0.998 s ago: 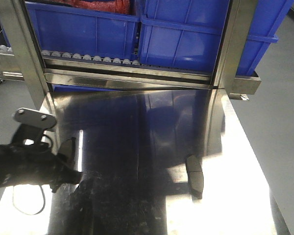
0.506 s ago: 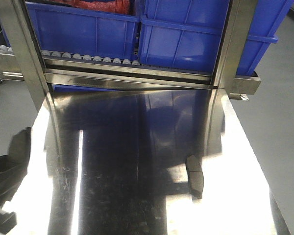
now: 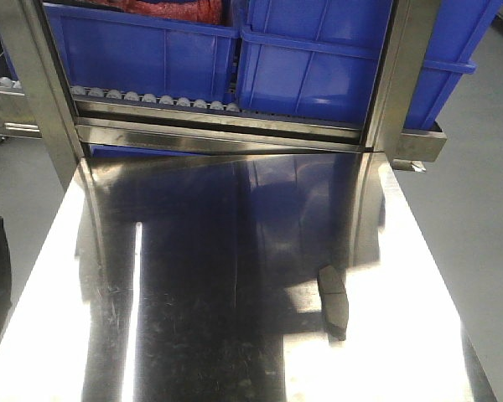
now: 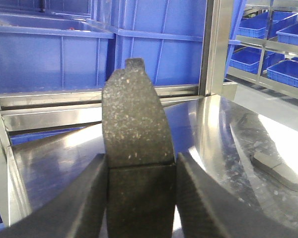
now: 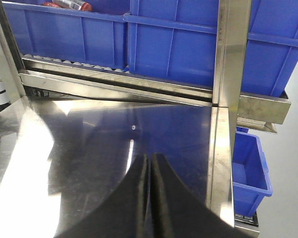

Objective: Move and align brake pads A on conveyor
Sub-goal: 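Lift the brake pad off the steel table with the left gripper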

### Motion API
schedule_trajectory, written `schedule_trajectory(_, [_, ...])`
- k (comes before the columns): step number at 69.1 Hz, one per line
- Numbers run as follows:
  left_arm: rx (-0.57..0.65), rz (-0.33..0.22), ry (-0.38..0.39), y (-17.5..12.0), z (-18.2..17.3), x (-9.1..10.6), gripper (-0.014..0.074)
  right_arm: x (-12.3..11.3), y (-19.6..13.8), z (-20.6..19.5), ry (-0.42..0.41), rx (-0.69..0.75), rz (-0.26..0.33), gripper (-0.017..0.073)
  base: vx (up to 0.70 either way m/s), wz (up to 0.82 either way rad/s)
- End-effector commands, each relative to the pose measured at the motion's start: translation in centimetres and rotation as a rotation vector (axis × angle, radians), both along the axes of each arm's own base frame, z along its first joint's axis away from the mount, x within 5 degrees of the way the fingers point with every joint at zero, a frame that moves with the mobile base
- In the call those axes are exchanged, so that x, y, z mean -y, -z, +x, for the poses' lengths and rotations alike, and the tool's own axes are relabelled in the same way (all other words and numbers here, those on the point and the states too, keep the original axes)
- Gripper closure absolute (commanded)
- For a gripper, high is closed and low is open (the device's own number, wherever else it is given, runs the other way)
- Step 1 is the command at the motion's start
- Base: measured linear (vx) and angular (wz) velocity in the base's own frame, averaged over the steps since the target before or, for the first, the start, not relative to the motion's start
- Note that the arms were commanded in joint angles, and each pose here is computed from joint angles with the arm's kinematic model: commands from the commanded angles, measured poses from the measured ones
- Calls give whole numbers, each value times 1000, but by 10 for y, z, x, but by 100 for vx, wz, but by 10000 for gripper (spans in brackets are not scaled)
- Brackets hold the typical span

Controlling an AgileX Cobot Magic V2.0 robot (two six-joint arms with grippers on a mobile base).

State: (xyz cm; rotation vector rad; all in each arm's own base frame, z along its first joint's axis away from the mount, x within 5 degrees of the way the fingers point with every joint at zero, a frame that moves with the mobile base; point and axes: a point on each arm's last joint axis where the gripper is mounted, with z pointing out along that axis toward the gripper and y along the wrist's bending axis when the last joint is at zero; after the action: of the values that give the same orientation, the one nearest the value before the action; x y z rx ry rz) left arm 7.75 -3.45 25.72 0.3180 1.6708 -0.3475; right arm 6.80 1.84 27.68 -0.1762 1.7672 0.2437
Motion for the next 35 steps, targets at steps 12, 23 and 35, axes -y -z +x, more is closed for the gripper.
schedule_trajectory(12, [114, -51, 18, -19, 0, 2, 447, 0, -16, 1, 1, 93, 9, 567, 0, 0])
schedule_trajectory(23, [114, -51, 18, -19, 0, 2, 447, 0, -16, 1, 1, 93, 9, 567, 0, 0])
schedule_trajectory(35, [114, -51, 18, -19, 0, 2, 447, 0, -16, 1, 1, 93, 9, 567, 0, 0])
